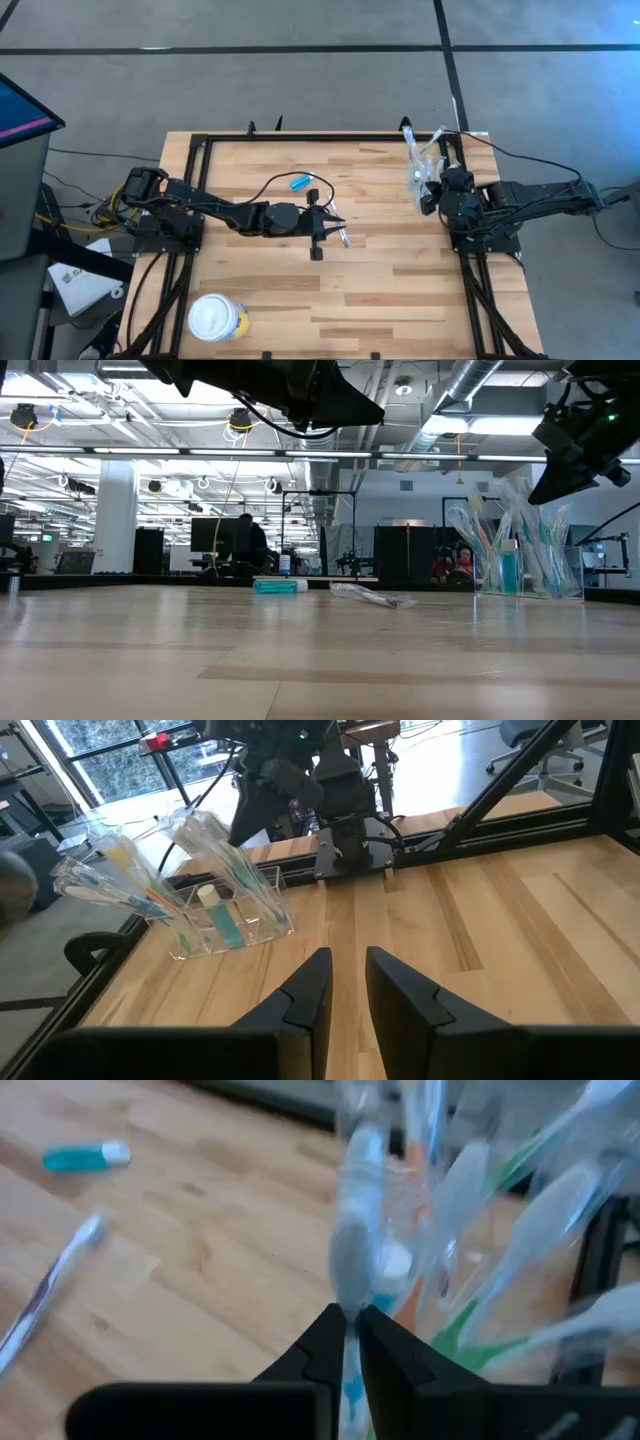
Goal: Pick & Place toothbrushing station
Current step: Put the blue toothbrush into the transparent organizer, then put the purple toothbrush into the transparent organizer
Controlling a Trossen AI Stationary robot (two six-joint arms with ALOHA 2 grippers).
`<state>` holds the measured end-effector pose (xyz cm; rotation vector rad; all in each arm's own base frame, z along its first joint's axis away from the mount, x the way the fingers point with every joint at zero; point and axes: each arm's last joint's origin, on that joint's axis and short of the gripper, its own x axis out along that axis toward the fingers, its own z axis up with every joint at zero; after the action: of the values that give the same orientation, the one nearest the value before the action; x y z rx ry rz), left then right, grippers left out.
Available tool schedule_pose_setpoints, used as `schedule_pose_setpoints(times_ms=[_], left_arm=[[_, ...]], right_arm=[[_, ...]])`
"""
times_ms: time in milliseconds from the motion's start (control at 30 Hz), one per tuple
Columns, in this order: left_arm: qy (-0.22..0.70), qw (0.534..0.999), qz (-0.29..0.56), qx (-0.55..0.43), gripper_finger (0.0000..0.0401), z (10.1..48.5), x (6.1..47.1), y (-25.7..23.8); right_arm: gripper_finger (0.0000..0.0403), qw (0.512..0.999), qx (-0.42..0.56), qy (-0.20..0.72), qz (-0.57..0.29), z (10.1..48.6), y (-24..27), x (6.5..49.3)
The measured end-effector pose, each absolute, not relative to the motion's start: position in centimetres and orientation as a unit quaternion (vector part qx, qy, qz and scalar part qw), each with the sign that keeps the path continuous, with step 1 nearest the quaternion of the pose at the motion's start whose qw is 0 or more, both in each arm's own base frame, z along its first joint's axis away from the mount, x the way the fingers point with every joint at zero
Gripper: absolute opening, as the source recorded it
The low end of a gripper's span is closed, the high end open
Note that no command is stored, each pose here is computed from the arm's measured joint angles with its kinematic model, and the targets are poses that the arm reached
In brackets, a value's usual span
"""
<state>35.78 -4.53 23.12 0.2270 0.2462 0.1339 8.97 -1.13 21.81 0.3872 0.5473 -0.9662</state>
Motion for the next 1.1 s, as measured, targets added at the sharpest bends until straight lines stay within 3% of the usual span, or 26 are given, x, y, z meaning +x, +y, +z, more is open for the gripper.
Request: schedule_pose_setpoints(times_ms=[733,1100], left_arm=[[0.123,0.984,0.067,0.113,0.0061,23.1,35.8,-4.5],[0.123,0.984,0.067,0.113,0.0061,23.1,35.8,-4.5]], right_arm=[[0.0138,0.829,0.184,0.256,-0.461,22.2,-1.2,8.8],[0.0142,0.839,0.168,0.23,-0.464,25.9,-1.3,8.2]])
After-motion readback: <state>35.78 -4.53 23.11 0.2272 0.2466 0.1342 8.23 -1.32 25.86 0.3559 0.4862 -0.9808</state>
